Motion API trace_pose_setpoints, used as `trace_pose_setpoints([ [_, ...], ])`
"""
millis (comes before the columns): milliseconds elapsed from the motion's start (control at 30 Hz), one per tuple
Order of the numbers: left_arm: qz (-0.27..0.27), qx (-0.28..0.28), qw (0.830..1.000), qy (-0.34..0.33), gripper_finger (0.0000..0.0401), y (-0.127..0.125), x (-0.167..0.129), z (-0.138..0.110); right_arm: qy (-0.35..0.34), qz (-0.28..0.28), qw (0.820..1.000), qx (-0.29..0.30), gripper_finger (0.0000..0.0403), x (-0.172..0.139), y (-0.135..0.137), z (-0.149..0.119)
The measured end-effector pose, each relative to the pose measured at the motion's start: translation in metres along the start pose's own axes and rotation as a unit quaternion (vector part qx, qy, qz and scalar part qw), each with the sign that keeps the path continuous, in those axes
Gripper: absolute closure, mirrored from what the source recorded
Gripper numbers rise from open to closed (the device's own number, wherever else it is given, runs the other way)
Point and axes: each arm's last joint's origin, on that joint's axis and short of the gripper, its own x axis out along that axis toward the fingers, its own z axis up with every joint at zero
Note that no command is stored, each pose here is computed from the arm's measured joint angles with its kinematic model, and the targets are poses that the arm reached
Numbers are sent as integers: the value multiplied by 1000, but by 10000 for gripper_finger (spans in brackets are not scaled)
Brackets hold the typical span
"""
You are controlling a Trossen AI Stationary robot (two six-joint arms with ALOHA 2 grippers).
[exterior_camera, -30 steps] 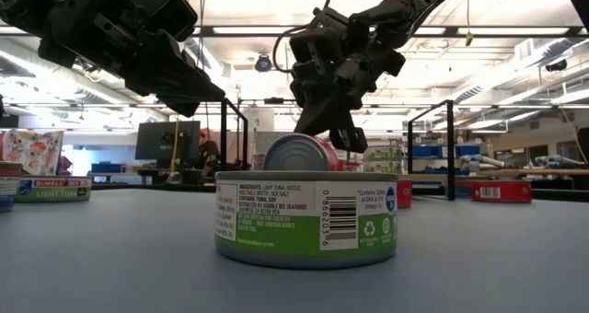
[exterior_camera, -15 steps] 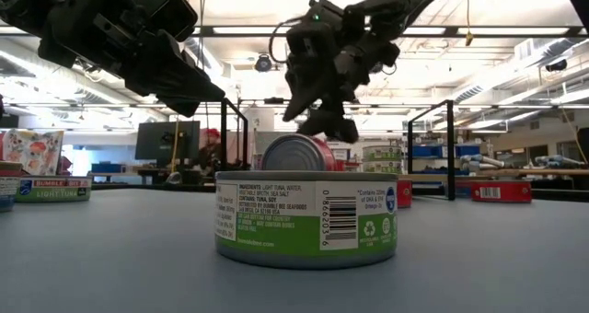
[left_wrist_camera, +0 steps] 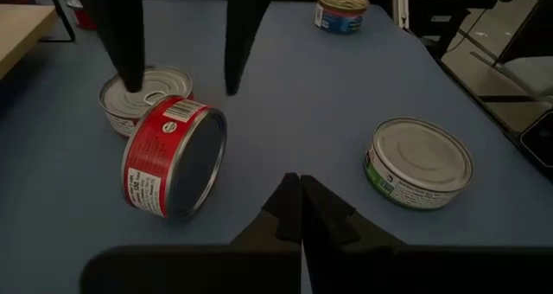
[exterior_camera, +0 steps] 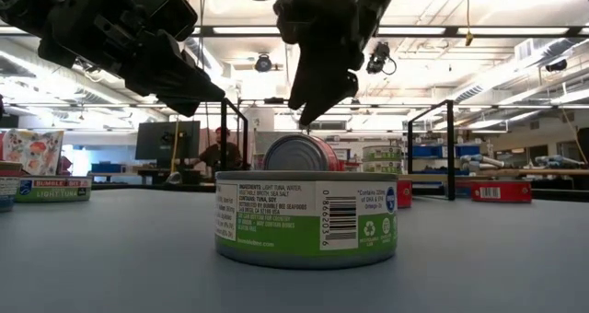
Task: Stack canned seafood by type on shelf
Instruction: Stack the red tuna can on top of the other red tuna can on the shelf
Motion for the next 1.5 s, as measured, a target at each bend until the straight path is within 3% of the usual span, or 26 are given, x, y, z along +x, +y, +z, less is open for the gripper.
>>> trace_pose_setpoints([
  [167, 0, 0, 1000, -1, 400, 0, 0, 0, 9, -47, 999, -1, 113, 9, 3, -6],
  [533, 0, 0, 1000, -1, 400, 0, 0, 0, 15, -50, 999, -4, 132, 22, 2, -7],
  [1033, 0, 1, 1000, -1, 400, 0, 0, 0, 43, -39, 998, -2, 236, 28, -4, -16],
  [1200, 3, 1, 1000, -2, 400, 0, 0, 0, 42, -43, 997, -43, 259, 27, -5, -16],
  [1367, 9, 0, 1000, -12, 400, 0, -1, 3, 42, -93, 990, -100, 259, 17, -6, -11],
  [1500, 8, -2, 1000, -23, 400, 0, -1, 5, 39, -207, 963, -169, 259, 0, -9, -2],
])
